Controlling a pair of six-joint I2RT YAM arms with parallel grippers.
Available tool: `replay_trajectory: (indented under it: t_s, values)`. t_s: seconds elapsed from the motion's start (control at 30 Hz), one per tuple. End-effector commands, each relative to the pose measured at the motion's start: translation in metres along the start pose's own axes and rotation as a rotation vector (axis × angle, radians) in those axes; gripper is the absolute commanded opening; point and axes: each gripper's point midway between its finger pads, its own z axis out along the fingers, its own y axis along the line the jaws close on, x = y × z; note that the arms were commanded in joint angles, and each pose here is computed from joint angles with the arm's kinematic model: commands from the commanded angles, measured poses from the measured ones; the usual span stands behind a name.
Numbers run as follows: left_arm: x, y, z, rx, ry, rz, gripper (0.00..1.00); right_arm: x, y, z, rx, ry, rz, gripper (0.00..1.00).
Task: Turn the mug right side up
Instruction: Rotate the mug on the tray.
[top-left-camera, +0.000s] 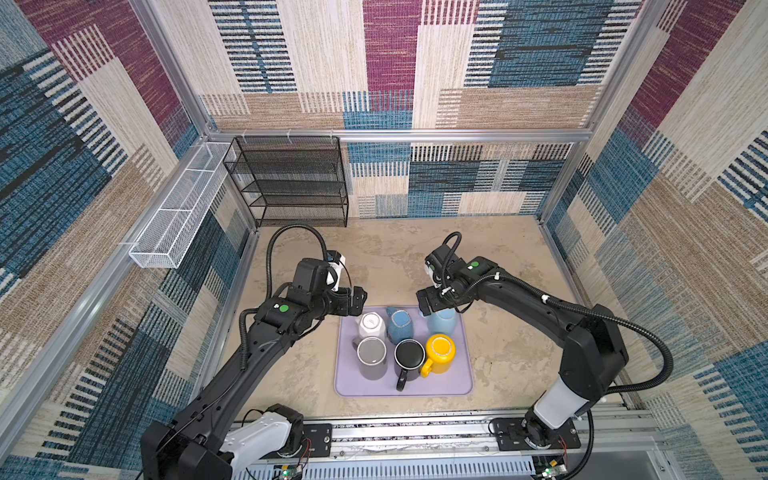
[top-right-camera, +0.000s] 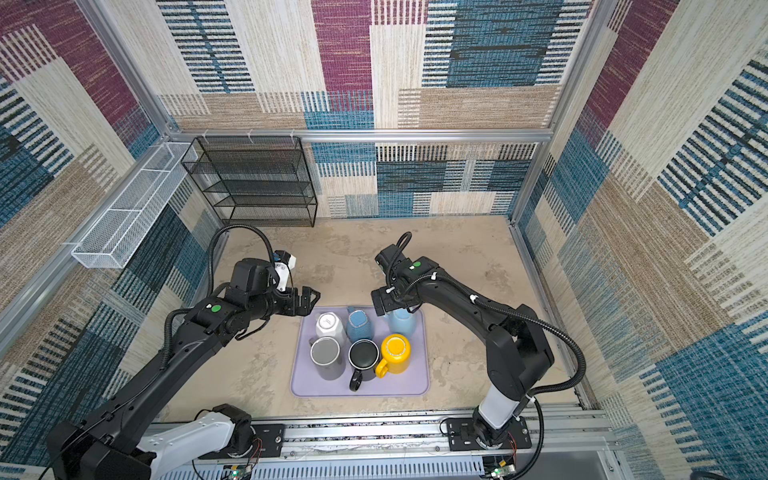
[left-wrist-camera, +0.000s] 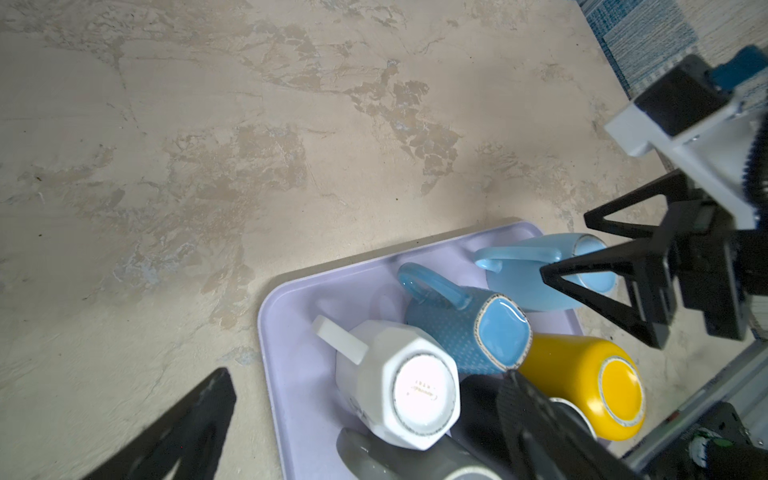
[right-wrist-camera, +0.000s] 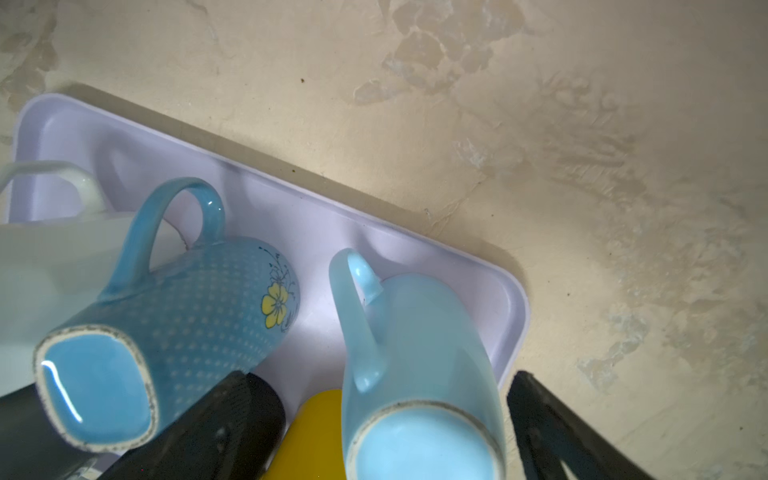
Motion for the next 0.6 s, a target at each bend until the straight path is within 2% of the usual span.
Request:
replay_trajectory:
  t_s: [0.0,0.07,0.13,0.37,0.47,0.57]
  values:
    - [0.003,-0.003,0.001,0.020,0.014,0.023,1.00,0.014,-0.007,0.004,0.049,0.063,0.089,0.99]
    - [0.002,-0.004,0.000,0.023,0.012,0.027,1.00,0.022,-0.008,0.008,0.054,0.094,0.091,1.00]
    - [0.002,-0.005,0.000,0.025,0.013,0.031,1.00,0.030,-0.005,0.011,0.040,0.118,0.090,0.95]
    - [0.003,-0.006,0.002,0.031,0.019,0.033,1.00,0.049,-0.010,0.018,0.057,0.174,0.090,0.72]
    - [0.002,-0.007,0.001,0.034,0.016,0.033,1.00,0.047,-0.011,0.018,0.062,0.167,0.060,0.65]
    - [0.002,-0.007,0.000,0.034,0.013,0.033,1.00,0.041,-0.011,0.016,0.062,0.146,-0.021,0.65]
